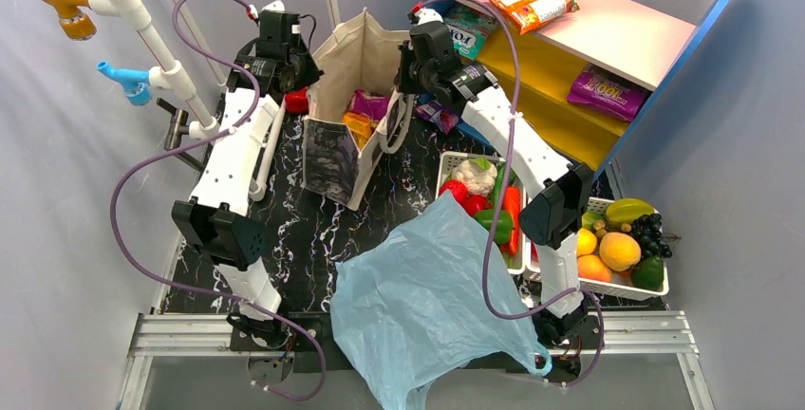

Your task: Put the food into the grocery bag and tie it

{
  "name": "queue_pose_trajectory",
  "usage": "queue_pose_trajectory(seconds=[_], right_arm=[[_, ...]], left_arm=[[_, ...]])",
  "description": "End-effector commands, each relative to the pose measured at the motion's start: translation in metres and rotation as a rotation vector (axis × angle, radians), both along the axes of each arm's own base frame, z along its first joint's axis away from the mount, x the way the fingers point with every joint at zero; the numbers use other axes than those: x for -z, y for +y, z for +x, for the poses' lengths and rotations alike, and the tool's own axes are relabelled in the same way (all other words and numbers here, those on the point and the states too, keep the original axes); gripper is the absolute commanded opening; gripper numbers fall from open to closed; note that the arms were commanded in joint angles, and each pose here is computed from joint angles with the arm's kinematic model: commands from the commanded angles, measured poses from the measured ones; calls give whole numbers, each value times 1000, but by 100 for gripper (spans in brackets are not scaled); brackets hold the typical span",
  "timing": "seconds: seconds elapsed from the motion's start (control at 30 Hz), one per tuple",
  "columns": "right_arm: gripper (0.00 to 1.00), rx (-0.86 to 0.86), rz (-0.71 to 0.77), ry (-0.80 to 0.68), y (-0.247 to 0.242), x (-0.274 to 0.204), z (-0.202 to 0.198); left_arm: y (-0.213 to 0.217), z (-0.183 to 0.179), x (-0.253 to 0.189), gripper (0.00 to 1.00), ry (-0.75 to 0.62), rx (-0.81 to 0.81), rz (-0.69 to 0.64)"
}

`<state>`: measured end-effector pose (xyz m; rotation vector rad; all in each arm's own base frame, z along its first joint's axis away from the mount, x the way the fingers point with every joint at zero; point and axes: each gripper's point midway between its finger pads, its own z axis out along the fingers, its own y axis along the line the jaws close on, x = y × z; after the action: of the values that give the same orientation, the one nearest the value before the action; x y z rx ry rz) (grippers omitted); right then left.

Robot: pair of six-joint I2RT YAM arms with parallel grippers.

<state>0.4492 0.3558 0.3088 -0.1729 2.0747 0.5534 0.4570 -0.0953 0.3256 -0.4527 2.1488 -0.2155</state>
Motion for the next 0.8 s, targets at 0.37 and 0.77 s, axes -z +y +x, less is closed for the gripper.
queue_pose_trajectory(seconds=[0.37, 0.77], right_arm=[[80, -138, 115, -99, -47, -101, -96], [81, -142, 8, 55, -128, -54, -200]], left_arm=[[31, -62, -18, 98, -100, -83, -67], [-48, -184, -19, 90, -151, 547, -220]])
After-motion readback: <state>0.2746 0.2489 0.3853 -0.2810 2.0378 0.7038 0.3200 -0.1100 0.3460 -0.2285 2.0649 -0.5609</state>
